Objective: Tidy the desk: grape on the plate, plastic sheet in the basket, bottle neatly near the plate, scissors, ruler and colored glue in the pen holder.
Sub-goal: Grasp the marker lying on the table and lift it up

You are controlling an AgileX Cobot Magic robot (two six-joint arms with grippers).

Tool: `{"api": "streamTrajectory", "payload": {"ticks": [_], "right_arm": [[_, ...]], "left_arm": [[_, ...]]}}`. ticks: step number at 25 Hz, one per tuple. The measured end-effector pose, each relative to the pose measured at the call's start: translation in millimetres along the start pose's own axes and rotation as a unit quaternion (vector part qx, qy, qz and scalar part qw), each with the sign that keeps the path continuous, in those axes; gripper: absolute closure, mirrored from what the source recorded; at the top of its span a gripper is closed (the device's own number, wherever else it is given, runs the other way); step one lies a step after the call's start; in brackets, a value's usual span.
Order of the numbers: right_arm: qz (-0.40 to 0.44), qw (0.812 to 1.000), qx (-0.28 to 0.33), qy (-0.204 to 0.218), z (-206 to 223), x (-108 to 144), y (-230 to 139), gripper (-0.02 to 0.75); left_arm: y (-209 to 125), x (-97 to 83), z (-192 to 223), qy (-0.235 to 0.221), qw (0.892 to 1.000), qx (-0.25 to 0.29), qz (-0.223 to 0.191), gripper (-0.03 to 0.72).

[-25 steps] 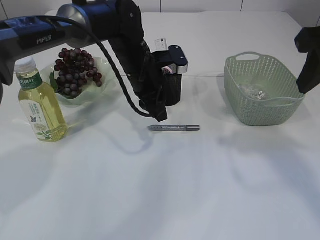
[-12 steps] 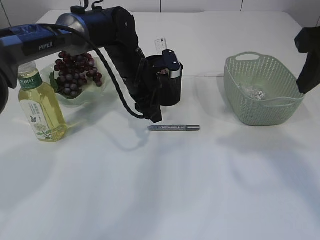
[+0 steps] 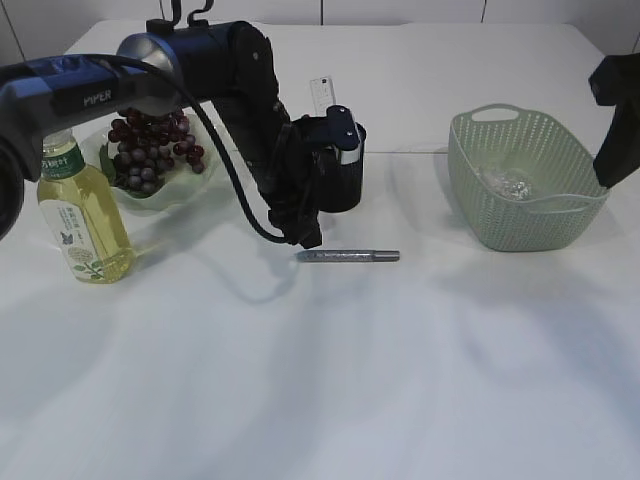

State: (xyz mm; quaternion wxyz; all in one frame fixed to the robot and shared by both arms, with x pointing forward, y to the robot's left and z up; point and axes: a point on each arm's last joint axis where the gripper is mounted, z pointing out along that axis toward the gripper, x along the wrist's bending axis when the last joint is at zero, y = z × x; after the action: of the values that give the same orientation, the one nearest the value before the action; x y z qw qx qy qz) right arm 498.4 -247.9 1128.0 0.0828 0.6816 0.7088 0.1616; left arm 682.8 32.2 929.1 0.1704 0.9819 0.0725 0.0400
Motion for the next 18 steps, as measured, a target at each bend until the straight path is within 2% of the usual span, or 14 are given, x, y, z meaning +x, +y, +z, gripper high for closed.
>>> {"api": "streamTrajectory", "payload": {"ticks": [8, 18], "right_arm": [[-0.002, 1.0, 0.0, 0.0, 0, 0, 0, 0.358], [-0.006, 1.0, 0.0, 0.0, 0, 0, 0, 0.358]], "left_arm": [[-3, -4.0, 30, -0.009, 1.0, 0.019, 0.009, 0.377], [2, -2.0, 33, 0.019, 1.0, 0.01, 0.02, 0.379]]}}
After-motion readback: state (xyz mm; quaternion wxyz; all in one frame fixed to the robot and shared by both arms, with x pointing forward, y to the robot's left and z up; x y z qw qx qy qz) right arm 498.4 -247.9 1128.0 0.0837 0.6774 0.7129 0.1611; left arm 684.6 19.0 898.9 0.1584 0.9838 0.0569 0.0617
